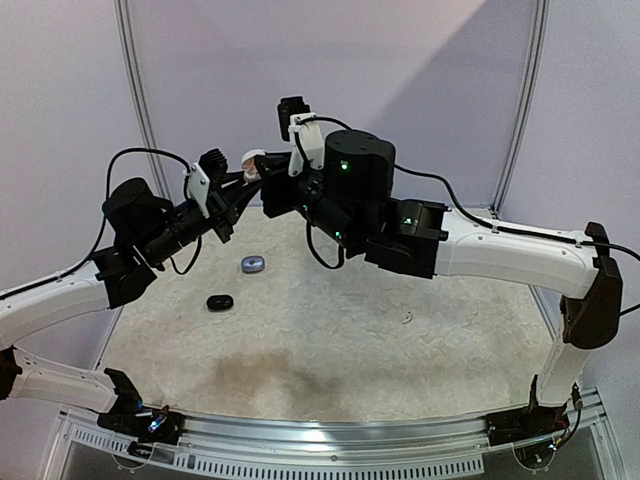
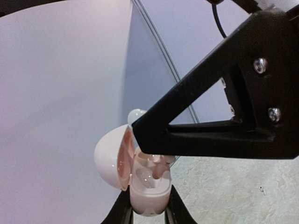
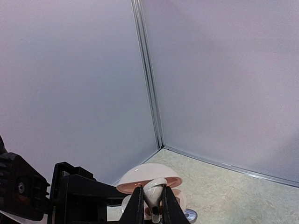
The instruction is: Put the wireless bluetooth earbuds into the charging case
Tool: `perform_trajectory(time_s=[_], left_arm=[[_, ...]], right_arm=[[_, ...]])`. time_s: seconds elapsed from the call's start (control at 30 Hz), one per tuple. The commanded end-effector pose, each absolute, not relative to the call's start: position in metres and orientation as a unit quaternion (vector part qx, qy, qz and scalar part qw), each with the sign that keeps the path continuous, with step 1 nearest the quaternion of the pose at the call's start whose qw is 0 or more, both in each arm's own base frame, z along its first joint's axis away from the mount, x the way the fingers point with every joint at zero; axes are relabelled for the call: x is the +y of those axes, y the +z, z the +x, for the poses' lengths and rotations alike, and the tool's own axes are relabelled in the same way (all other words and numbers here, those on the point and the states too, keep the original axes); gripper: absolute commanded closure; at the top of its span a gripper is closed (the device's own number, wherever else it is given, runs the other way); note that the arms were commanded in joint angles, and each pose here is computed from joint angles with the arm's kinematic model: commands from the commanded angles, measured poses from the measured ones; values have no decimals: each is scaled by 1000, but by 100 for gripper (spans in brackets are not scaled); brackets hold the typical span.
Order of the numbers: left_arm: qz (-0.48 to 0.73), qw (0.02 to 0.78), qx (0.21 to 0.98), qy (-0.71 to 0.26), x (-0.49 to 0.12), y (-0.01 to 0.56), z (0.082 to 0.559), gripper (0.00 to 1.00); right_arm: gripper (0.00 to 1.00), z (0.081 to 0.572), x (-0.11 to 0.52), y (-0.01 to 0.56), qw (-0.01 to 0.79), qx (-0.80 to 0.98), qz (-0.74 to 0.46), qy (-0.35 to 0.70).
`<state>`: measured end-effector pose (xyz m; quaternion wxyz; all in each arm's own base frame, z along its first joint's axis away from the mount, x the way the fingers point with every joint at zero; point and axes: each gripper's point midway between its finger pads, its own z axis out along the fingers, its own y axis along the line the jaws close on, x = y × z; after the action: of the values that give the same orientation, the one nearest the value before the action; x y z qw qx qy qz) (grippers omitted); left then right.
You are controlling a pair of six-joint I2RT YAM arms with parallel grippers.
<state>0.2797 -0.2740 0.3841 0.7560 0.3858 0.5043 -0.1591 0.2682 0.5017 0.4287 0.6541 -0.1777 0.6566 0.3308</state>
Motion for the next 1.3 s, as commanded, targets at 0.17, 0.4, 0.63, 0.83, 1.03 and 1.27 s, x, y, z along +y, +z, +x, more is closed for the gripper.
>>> perform_trajectory(time_s=[0.17, 0.4, 0.63, 0.83, 1.03, 1.27], left_arm=[[380, 771, 484, -168, -277, 397, 272, 100], [377, 766, 492, -172, -276, 394, 273, 100], [353, 755, 517, -197, -275, 393, 276, 100], [349, 752, 521, -204, -275, 394, 276, 100], [352, 755, 516, -200, -274, 397, 274, 100], [347, 760, 510, -205, -273, 404, 273, 100]], right_arm=[[98, 271, 512, 416, 642, 670, -165, 334], [99, 275, 504, 440, 661, 647, -146, 351], [99, 267, 493, 472, 680, 618, -151, 364], [98, 269, 498, 469, 682, 614, -152, 366], [99, 278, 497, 459, 674, 626, -147, 365], [99, 282, 505, 449, 661, 633, -154, 374]])
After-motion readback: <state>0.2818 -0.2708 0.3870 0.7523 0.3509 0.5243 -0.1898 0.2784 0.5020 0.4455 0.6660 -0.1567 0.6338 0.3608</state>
